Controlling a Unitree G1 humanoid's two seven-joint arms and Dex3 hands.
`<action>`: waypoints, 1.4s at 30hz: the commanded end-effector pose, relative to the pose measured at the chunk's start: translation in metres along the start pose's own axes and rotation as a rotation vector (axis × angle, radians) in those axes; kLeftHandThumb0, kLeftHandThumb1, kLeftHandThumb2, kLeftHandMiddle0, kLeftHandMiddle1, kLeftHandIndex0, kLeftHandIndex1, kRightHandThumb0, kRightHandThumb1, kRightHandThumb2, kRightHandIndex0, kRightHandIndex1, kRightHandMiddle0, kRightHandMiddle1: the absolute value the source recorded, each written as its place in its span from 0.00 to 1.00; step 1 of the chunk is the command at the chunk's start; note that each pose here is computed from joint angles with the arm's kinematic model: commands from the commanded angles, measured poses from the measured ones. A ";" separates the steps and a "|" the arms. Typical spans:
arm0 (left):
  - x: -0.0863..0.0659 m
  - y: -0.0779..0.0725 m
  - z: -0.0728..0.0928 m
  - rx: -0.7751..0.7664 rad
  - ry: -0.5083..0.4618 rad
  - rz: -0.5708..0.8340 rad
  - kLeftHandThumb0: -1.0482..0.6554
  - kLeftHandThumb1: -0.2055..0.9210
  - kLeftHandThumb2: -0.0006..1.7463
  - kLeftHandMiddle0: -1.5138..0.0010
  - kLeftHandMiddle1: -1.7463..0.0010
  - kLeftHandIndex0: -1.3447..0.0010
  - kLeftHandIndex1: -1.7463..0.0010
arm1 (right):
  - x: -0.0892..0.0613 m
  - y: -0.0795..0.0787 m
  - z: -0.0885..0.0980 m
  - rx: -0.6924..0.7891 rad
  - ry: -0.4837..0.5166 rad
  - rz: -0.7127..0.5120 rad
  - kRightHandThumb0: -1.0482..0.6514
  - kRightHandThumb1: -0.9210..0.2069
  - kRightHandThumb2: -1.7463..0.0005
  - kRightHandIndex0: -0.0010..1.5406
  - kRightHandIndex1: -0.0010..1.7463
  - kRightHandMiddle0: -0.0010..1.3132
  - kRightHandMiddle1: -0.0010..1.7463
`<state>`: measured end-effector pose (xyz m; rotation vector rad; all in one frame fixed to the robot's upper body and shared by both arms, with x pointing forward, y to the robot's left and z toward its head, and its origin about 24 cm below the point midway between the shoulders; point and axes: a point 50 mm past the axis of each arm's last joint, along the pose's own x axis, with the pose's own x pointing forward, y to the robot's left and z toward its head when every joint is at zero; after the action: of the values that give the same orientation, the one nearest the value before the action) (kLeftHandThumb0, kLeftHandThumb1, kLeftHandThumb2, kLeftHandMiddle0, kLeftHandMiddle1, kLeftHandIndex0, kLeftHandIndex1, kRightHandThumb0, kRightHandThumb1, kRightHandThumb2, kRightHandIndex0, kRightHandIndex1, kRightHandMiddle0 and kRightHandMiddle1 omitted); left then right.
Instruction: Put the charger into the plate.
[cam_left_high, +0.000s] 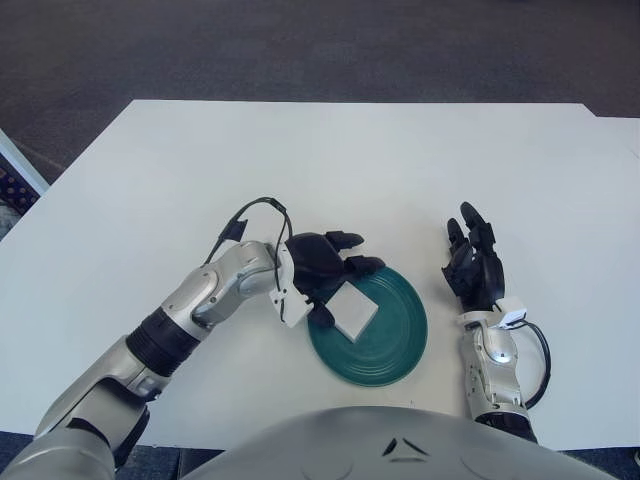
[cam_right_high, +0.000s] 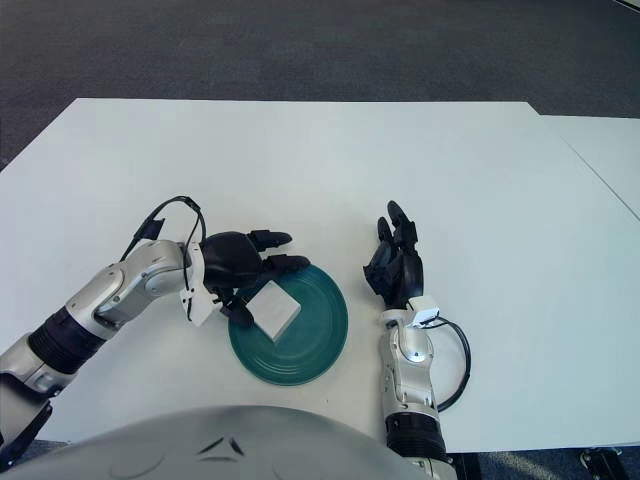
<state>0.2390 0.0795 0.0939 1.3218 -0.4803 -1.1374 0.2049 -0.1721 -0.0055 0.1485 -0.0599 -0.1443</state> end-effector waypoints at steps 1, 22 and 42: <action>-0.012 0.024 -0.015 -0.132 0.054 0.179 0.00 1.00 0.39 1.00 1.00 1.00 1.00 | -0.026 -0.001 -0.037 0.039 0.195 -0.052 0.09 0.00 0.50 0.09 0.00 0.00 0.24; -0.034 0.021 -0.053 -1.669 -0.151 0.994 0.00 1.00 0.46 1.00 1.00 1.00 1.00 | -0.027 0.002 -0.039 0.027 0.209 -0.021 0.09 0.00 0.50 0.11 0.01 0.00 0.26; -0.036 -0.102 -0.045 -1.527 0.286 1.121 0.00 1.00 0.51 1.00 1.00 1.00 1.00 | -0.024 0.001 -0.039 0.063 0.185 -0.012 0.08 0.00 0.50 0.08 0.00 0.00 0.22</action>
<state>0.2302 0.1515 0.0123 -0.3211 0.0219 -0.0895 0.2085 -0.1686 -0.0045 0.1403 -0.0740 -0.0912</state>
